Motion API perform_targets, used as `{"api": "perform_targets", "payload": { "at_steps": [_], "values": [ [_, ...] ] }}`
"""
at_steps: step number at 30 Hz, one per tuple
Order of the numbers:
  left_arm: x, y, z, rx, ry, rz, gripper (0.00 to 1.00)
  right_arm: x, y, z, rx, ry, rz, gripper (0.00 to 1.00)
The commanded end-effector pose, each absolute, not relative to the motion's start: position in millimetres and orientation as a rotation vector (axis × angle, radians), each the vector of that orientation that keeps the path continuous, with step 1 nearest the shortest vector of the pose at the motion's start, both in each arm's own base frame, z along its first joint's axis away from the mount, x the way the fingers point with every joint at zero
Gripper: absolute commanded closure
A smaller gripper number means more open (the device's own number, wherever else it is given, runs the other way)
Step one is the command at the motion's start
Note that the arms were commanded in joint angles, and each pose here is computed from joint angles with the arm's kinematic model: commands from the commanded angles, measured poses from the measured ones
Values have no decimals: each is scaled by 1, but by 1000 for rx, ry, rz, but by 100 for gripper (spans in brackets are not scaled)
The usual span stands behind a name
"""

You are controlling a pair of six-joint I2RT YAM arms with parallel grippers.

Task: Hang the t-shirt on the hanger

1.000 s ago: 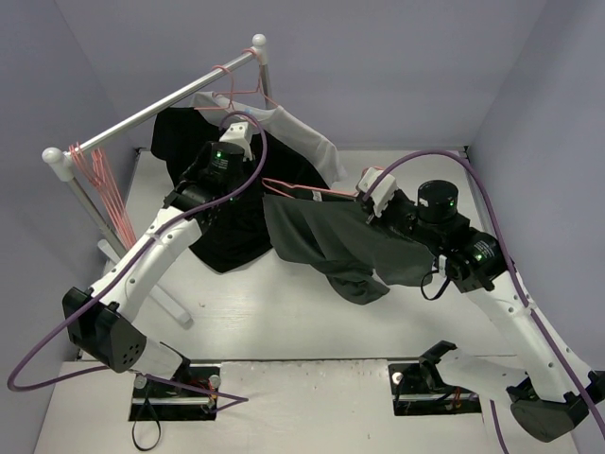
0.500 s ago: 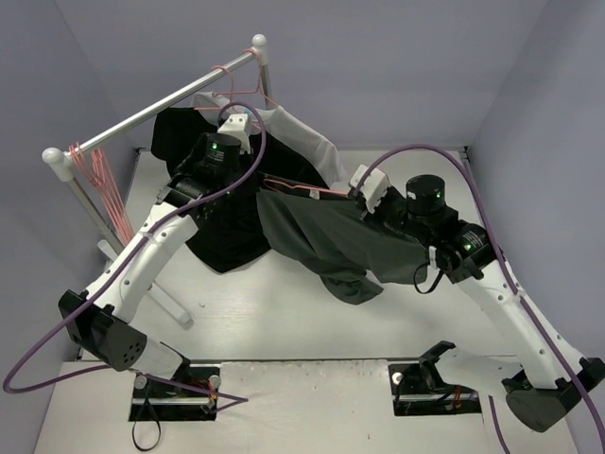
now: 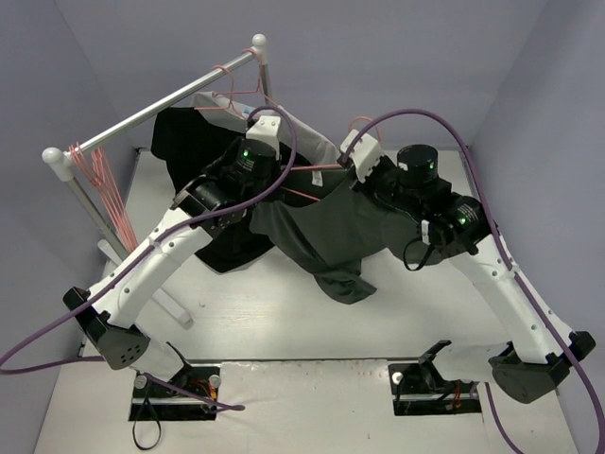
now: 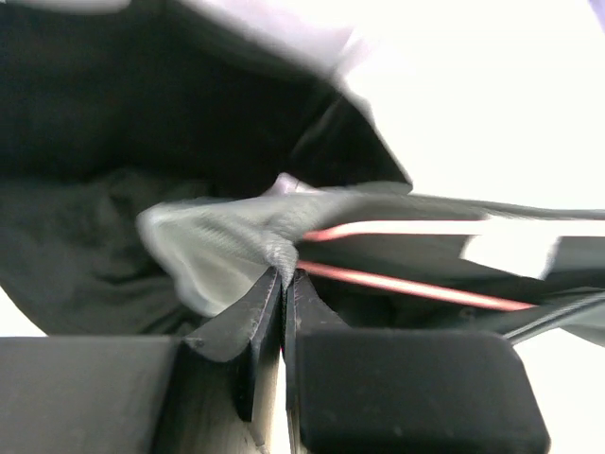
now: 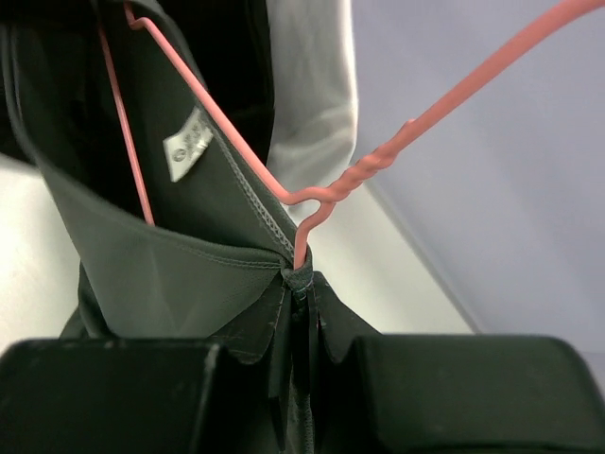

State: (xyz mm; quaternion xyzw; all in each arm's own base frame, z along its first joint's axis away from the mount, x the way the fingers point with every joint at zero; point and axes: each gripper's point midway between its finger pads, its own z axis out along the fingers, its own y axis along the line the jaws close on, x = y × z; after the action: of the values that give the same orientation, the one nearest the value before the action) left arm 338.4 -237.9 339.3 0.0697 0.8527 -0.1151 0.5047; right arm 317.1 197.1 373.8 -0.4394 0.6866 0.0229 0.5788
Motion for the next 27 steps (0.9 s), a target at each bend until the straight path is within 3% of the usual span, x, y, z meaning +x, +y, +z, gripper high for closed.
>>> {"api": "perform_targets", "payload": {
  "at_steps": [1,6,11,22,27],
  "values": [
    [326,-244,425,125,1862,-368,100,321,208,446,-906,1438,75,100],
    [305,-245,492,125,1718,-449,100,313,222,501,-884,1294,157,100],
    [283,-256,521,157,1650,-515,100,307,225,524,-873,1221,177,100],
    [257,-275,449,225,1749,-571,100,310,222,479,-899,1259,186,100],
    [254,-283,446,285,1740,-586,100,305,227,477,-913,1238,224,100]
  ]
}}
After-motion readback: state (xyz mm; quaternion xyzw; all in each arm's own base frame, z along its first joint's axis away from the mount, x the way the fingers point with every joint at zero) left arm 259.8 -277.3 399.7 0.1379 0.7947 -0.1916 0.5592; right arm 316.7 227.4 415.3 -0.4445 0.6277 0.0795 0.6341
